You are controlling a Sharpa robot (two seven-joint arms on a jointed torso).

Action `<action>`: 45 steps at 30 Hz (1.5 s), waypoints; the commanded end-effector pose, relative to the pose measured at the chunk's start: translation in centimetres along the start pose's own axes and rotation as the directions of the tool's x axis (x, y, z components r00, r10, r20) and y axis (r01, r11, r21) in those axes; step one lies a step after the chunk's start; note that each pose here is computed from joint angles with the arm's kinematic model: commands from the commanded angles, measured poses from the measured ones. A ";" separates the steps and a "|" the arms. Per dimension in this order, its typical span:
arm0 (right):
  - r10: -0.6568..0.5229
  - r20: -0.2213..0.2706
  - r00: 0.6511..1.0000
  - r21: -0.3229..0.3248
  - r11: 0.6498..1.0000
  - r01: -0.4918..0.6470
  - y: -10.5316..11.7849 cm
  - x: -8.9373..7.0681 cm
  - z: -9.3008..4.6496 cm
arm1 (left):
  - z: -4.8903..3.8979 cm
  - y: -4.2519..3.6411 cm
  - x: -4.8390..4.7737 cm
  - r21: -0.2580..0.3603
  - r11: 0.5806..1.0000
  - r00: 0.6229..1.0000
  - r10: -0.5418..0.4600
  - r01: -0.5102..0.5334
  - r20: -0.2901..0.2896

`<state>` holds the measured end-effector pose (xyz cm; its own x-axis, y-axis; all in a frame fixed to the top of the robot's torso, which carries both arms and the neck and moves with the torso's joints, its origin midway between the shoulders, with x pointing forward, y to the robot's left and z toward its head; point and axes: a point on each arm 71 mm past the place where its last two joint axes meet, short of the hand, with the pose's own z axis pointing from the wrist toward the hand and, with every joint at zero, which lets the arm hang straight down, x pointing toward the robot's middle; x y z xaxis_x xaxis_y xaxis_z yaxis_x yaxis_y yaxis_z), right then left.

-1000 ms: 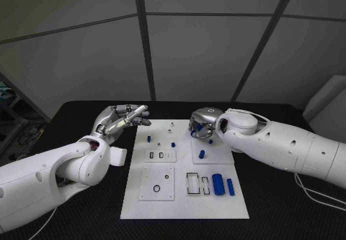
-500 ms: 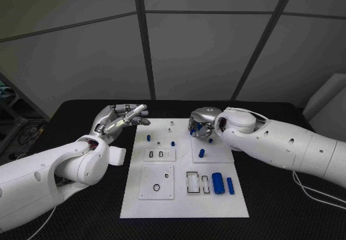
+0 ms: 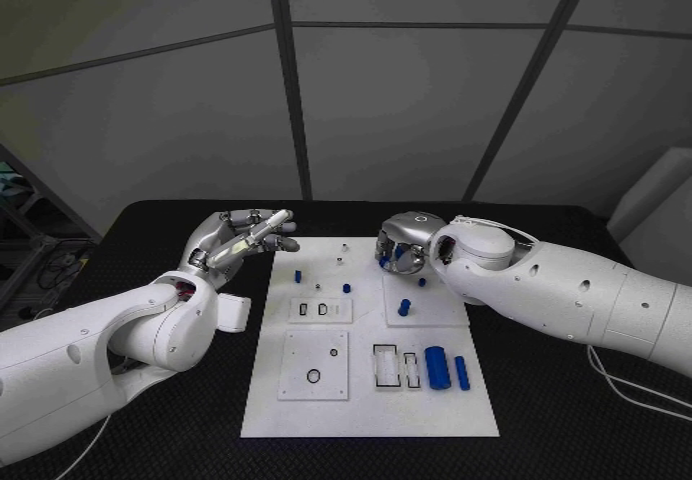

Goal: Assemble the parts on the task board

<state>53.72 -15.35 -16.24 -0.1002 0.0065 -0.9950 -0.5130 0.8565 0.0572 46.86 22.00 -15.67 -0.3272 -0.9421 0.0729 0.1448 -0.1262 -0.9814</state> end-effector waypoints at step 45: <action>0.065 0.201 0.977 -0.020 0.998 -0.062 3.4 -0.9 4.4 | 0.22 -0.57 0.42 0.018 1.000 1.000 -0.003 0.004 -0.022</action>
<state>55.72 -10.28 -15.59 0.0471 0.1719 -0.9840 -0.5168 0.8472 0.1233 46.90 21.85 -15.29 -0.3319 -0.9404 0.0738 0.1509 -0.1302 -0.9799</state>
